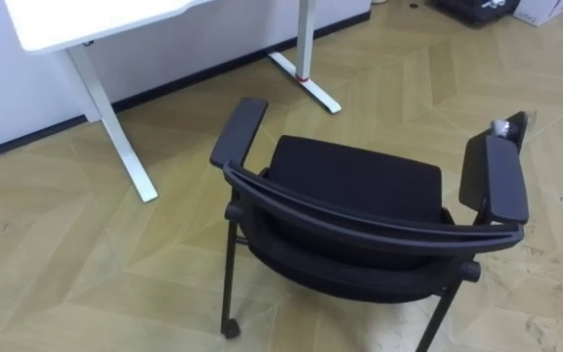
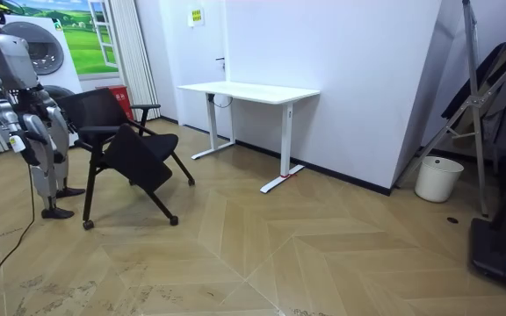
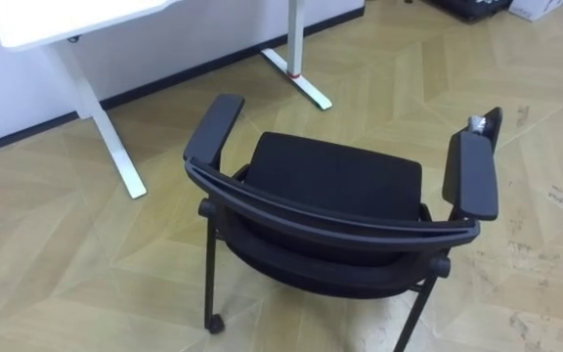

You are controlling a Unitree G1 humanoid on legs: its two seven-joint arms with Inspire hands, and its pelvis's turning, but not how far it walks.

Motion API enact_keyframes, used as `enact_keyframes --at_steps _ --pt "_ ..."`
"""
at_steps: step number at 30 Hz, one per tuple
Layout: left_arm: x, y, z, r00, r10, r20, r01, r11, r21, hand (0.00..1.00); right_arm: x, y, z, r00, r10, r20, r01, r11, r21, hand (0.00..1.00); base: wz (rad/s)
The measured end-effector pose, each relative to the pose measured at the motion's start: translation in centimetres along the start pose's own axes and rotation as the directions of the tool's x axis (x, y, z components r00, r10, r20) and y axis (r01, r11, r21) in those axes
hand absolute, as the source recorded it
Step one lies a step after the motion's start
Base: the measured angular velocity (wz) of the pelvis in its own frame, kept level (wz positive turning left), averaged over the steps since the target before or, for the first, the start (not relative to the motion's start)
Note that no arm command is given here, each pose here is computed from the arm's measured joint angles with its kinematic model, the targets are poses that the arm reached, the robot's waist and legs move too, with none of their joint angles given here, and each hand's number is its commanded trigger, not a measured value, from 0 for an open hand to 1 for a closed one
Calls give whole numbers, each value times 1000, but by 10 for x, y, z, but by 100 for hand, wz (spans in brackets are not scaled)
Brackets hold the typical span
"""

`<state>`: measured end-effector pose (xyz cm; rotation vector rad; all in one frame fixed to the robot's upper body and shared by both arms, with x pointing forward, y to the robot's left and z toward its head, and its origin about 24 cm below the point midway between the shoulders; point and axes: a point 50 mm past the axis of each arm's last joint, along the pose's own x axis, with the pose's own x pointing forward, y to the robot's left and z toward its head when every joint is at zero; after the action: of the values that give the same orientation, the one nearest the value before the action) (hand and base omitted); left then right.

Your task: Push chair

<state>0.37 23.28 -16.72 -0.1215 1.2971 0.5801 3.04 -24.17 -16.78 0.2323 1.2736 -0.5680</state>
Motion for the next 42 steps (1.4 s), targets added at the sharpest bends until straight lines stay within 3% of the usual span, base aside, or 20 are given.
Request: enact_keyframes --at_steps 4,8,12,16,19,25,31,34,37,42 --pt "0 1 -1 1000 14 -5 -14 1000 -17 0 0 -2 -3 1000 -9 -15 9 1000 2 0 0" --pt "0 5 -4 997 70 -29 -73 988 -137 0 0 -6 -7 999 -25 -32 26 999 36 0 -1" --pt "-2 25 -10 979 191 -71 -202 951 -235 0 -1 -12 -9 997 -62 -42 65 994 85 0 0" --pt "-2 37 -9 959 271 -80 -283 928 -245 0 -1 -14 -8 996 -79 -44 84 991 102 0 1" --pt "-3 49 1 940 339 -36 -339 922 -188 0 -1 -17 -7 995 -93 -48 97 991 97 0 8" --pt "-4 68 31 874 483 49 -465 861 -205 0 0 -27 4 992 -128 -21 130 985 116 0 1" --pt "-7 68 70 830 506 234 -493 862 -117 0 1 -26 19 994 -110 24 109 993 46 0 0" --pt "-11 68 109 773 502 389 -522 851 -61 0 1 -27 22 994 -105 39 102 992 68 0 1" --pt "-21 71 149 693 490 529 -557 829 -39 0 1 -27 29 993 -95 72 91 994 58 0 0" --pt "-54 68 206 495 428 756 -612 790 -46 0 1 -29 26 994 -79 69 78 997 22 0 -11"
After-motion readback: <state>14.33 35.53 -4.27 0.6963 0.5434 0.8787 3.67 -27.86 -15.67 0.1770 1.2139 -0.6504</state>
